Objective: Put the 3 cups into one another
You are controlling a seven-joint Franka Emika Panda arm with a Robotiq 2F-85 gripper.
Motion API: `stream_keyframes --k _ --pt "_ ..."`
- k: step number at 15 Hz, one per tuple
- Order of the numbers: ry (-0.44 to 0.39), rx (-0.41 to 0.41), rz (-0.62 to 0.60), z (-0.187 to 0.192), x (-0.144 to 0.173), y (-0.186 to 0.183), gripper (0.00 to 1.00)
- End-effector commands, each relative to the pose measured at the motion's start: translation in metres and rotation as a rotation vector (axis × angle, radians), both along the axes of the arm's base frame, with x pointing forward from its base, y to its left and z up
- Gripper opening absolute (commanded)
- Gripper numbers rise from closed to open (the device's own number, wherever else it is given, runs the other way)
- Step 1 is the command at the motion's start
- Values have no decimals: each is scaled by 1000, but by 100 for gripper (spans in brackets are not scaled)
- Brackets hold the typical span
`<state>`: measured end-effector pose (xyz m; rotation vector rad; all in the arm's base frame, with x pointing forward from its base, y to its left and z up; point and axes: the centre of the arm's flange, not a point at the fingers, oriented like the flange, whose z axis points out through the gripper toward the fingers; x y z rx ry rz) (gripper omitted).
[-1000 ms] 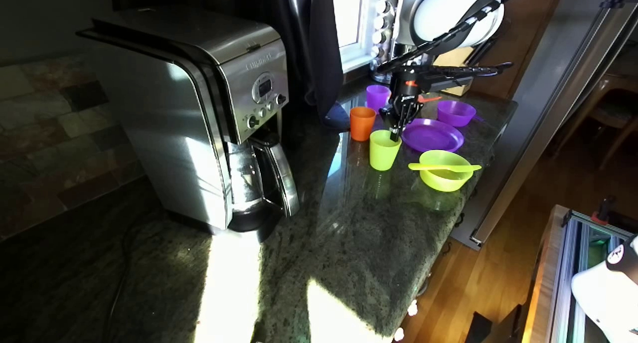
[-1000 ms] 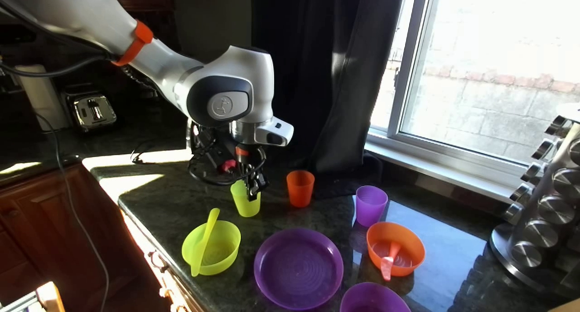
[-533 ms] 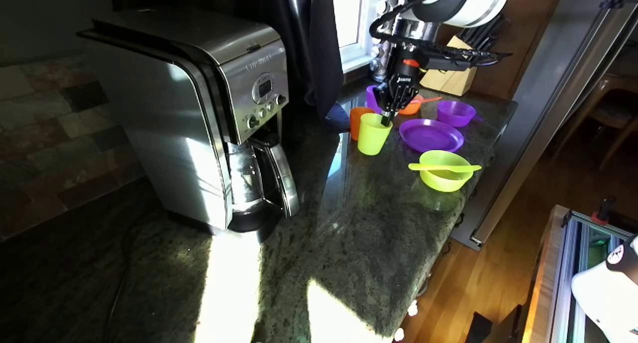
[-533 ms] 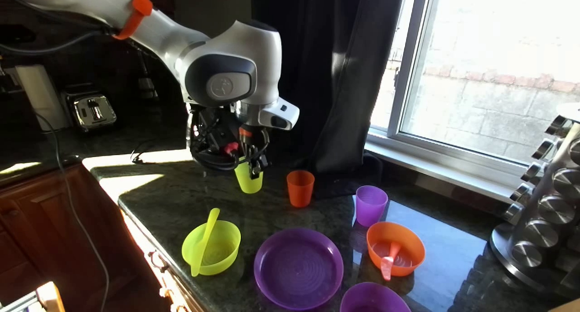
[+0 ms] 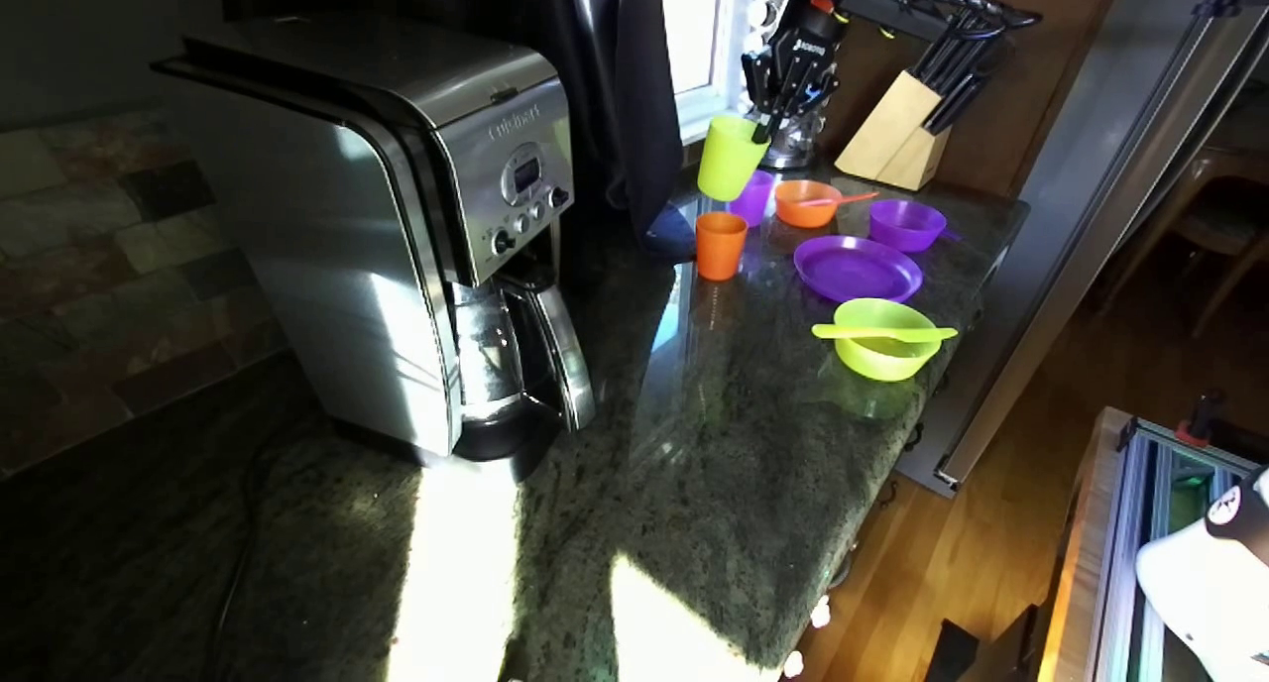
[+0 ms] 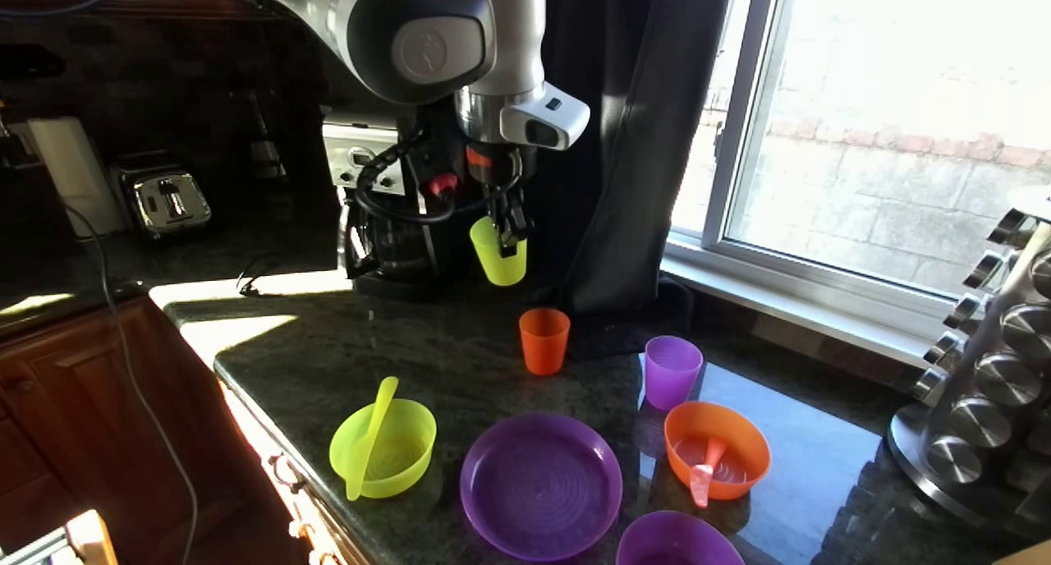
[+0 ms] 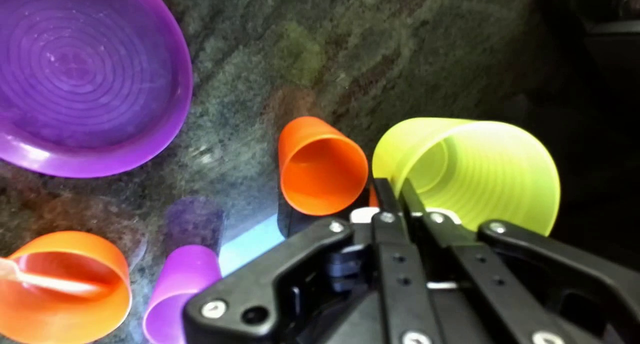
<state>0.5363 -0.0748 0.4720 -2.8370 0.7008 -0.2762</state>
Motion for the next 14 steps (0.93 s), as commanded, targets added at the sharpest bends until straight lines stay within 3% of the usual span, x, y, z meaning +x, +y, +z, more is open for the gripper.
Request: stream_keyframes --k 1,14 --pt "60 -35 -71 3 26 -14 1" --pt "202 -58 -117 -52 64 -35 1"
